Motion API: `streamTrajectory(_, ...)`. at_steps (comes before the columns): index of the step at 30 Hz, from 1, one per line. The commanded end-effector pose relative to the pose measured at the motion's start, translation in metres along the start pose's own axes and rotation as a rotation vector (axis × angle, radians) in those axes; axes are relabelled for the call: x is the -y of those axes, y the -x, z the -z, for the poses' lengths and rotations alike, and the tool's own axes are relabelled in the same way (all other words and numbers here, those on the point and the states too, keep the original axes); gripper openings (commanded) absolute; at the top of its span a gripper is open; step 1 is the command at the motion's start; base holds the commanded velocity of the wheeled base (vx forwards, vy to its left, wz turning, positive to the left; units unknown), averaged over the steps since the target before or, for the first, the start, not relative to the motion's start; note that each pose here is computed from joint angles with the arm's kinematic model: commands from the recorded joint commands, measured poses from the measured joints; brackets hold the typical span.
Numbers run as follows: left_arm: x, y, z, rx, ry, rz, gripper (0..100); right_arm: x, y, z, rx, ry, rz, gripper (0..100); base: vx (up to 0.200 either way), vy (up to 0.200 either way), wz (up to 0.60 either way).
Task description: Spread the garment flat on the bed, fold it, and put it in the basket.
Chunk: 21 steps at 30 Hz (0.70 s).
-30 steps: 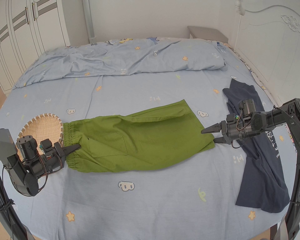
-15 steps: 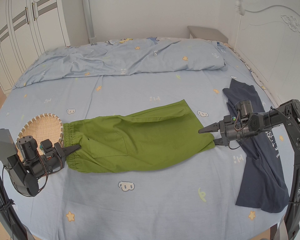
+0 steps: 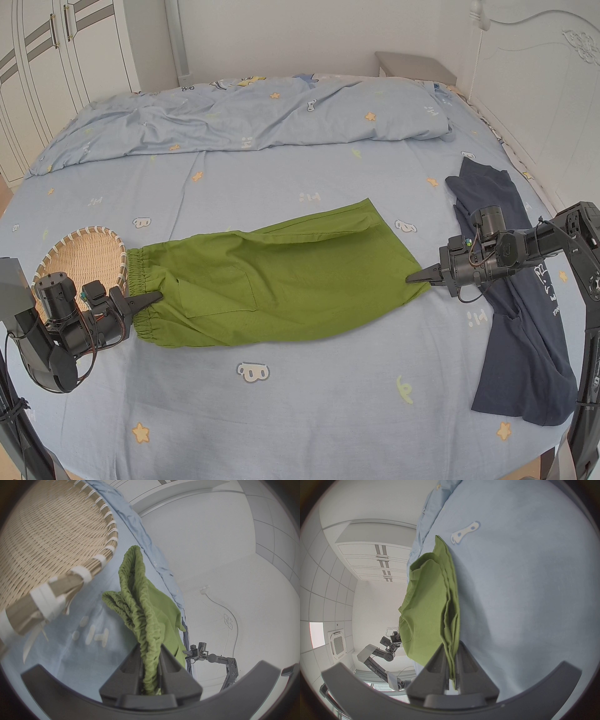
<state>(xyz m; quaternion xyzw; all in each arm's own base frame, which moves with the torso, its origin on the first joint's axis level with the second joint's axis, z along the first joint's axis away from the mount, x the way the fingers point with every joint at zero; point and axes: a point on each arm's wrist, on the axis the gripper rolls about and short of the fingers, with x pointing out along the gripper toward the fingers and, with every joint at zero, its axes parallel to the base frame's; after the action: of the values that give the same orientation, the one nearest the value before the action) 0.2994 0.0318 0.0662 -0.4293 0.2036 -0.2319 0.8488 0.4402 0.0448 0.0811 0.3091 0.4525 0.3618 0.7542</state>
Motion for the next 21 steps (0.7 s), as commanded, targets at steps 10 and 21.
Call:
streamTrajectory(10,0.025,0.014,-0.034,-0.034,0.027,-0.107,0,-0.079,0.076,0.059,0.031,0.035,0.005,0,0.0,0.0,0.0)
streamTrajectory(21,0.019,0.046,-0.024,-0.149,0.04,-0.139,0,-0.061,0.086,0.163,-0.13,-0.009,0.049,0,0.0,0.0,0.0)
